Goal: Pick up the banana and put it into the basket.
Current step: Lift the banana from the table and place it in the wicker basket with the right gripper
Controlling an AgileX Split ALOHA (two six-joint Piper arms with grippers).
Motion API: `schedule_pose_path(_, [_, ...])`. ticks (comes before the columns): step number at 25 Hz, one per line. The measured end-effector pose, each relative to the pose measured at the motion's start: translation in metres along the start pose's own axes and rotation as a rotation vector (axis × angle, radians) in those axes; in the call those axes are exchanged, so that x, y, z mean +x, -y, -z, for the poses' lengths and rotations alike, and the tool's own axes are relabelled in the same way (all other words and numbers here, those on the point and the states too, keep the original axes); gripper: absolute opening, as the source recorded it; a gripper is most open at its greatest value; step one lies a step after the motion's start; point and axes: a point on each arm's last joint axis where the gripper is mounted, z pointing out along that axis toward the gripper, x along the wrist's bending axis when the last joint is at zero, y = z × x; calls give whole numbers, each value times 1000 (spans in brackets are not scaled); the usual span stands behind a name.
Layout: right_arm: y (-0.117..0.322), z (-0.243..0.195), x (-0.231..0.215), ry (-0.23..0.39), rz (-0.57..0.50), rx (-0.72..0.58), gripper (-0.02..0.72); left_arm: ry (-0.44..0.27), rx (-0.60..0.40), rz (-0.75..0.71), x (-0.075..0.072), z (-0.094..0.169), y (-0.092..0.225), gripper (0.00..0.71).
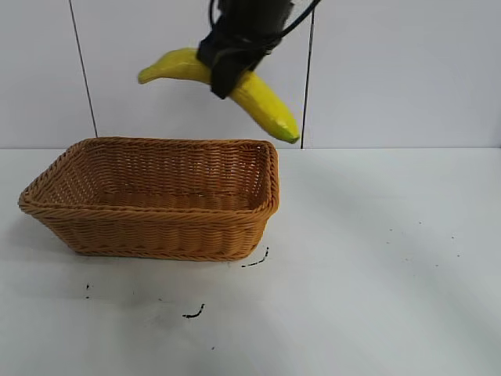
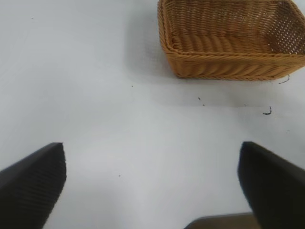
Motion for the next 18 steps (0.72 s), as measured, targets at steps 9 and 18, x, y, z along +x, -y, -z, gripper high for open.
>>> schedule_pose_path(9, [28,-77,19,-6,35,56,319,0,0,0,0,0,0,695])
schedule_pose_path(18, [34,-93,25,-17,17,42,319,0,0,0,0,0,0,695])
